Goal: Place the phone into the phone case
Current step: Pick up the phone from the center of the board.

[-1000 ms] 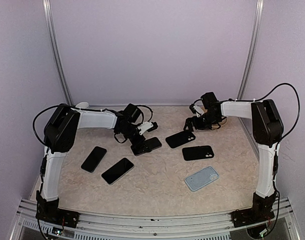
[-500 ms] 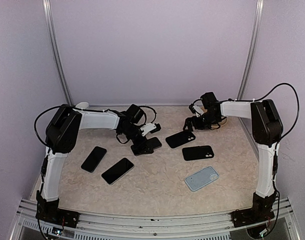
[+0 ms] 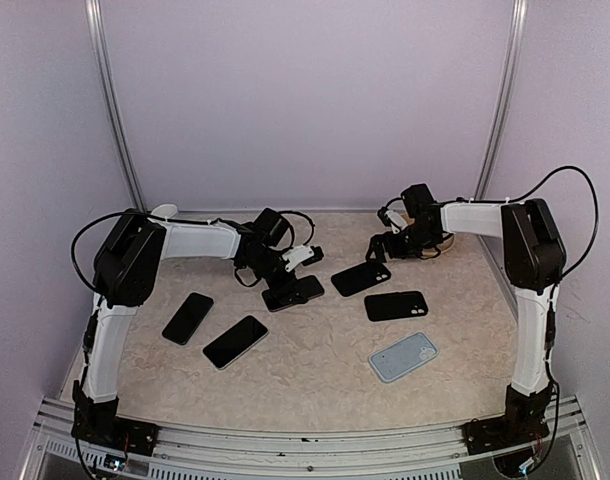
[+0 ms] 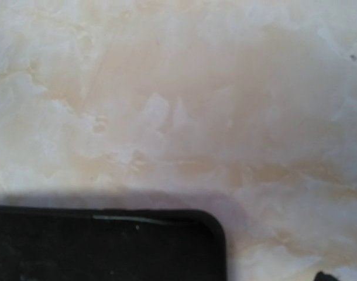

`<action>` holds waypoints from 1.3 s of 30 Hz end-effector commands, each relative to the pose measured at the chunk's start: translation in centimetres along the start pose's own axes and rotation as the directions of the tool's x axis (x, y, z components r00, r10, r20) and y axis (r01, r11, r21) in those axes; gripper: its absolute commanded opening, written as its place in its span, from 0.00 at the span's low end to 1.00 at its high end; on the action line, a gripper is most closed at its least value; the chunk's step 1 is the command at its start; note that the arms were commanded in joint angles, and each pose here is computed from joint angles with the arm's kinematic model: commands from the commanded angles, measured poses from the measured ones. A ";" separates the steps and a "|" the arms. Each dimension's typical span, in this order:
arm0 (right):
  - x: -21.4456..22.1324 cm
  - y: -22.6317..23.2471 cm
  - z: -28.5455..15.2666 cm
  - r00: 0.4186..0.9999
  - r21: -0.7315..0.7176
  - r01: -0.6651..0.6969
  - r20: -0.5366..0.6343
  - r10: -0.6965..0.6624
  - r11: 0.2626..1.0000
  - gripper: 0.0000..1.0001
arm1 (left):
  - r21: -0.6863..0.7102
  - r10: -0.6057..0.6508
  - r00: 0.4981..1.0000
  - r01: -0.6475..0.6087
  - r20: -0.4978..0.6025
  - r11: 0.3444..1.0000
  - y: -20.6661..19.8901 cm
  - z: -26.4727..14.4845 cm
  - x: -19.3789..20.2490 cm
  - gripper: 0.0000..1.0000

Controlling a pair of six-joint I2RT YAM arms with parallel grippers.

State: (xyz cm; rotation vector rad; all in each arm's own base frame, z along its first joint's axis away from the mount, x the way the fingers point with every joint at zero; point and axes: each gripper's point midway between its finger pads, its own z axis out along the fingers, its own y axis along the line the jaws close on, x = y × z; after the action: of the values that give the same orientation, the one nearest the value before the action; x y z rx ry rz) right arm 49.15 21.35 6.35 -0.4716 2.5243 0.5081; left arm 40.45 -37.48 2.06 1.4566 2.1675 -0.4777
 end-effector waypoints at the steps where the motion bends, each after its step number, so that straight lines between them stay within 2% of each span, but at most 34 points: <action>1: 0.5 -1.0 0.7 1.000 0.014 0.002 -0.007 -0.002 1.000 1.00 | 0.073 -0.043 0.995 0.049 -0.088 0.996 -2.1 2.2 3.0 0.63; 12: 1.3 -1.5 1.7 0.999 0.022 -0.015 -0.032 0.015 1.000 1.00 | 0.042 -0.073 0.996 0.071 0.043 0.997 -1.9 -0.5 -0.6 0.64; 24: 2.9 -0.4 2.8 0.997 -0.055 -0.050 -0.069 0.047 0.997 1.00 | 0.019 -0.068 0.994 0.066 0.088 0.998 -2.6 -1.6 -1.9 0.64; 39: 3.9 2.0 3.2 0.997 -0.085 -0.011 -0.077 0.004 0.996 1.00 | -0.055 -0.049 0.986 0.058 0.162 0.997 -2.5 -2.9 -3.3 0.67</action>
State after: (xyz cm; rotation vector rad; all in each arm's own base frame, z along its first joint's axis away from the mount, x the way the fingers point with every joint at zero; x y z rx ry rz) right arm 48.75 22.88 3.94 -0.4992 2.5208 0.5884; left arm 37.77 -38.11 2.69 1.3373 2.1860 -0.5221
